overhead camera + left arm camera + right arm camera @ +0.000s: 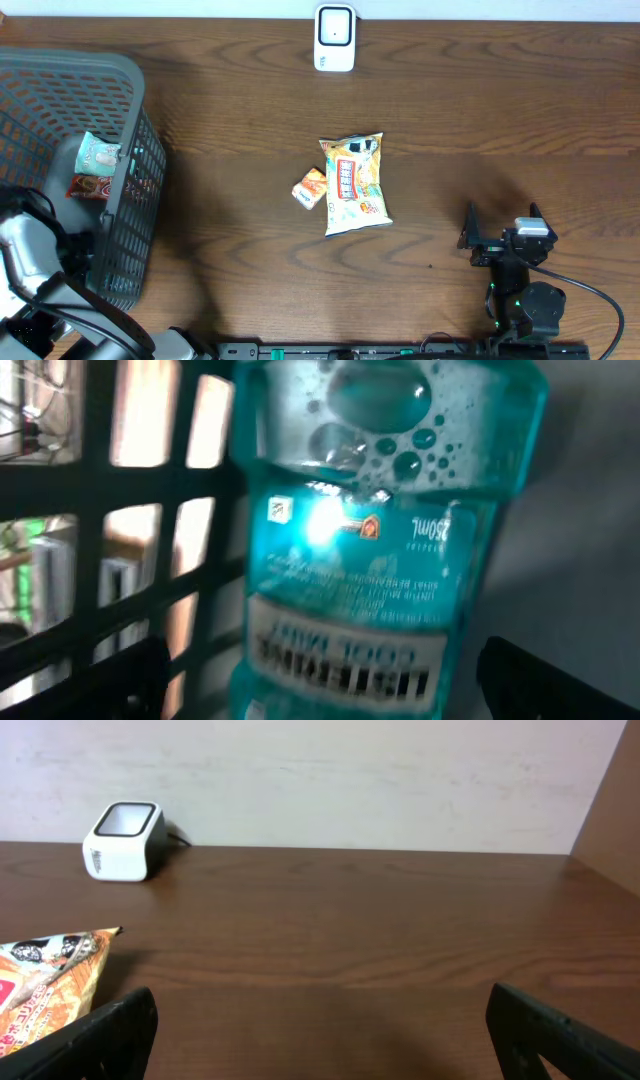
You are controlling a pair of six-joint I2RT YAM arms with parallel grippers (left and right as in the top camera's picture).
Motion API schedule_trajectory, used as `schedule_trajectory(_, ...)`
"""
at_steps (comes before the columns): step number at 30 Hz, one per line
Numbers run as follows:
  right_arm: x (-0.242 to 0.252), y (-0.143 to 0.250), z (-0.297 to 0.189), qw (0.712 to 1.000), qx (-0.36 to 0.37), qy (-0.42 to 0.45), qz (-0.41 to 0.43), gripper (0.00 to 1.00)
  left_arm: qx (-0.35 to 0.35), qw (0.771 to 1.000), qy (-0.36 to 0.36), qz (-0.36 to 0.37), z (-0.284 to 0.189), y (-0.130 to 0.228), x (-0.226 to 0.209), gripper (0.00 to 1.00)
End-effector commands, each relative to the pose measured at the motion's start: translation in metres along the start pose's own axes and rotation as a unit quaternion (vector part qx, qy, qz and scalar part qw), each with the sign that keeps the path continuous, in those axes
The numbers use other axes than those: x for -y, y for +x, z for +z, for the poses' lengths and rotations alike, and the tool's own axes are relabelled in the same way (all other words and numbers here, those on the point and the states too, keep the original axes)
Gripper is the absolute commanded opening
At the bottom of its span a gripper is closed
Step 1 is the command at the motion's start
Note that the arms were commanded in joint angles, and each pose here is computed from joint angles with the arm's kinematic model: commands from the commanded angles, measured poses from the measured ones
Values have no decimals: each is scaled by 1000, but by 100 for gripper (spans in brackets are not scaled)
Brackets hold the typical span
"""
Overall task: Scan the item barcode
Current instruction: 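Reach the left gripper into the basket and grasp the teal bottle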
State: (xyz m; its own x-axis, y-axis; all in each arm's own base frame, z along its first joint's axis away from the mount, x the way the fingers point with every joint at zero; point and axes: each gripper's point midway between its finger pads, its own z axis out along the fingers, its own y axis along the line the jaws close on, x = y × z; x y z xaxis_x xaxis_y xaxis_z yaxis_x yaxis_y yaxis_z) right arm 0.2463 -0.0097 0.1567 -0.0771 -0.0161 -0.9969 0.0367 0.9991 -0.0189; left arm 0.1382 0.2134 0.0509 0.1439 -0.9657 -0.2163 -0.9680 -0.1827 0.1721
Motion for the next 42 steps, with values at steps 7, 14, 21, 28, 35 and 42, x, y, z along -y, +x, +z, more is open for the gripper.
schedule_trajectory(7,2,1,0,1000,-2,4,-6,99,13,1000,-1,-4,38,12,-6,98)
schedule_trajectory(14,2,1,0,1000,-2,4,-6,99,-6,999,33,-8,54,27,2,94)
schedule_trajectory(21,2,1,0,1000,-2,4,-6,99,-13,999,46,-9,54,29,7,58)
schedule_trajectory(28,2,1,0,1000,-2,4,-6,99,0,997,73,-5,40,17,19,45)
schedule_trajectory(35,2,1,0,1000,-2,4,-6,99,29,985,168,1,-24,-10,49,45)
schedule_trajectory(42,2,1,0,1000,-2,4,-6,99,122,941,314,-21,-141,-50,61,45)
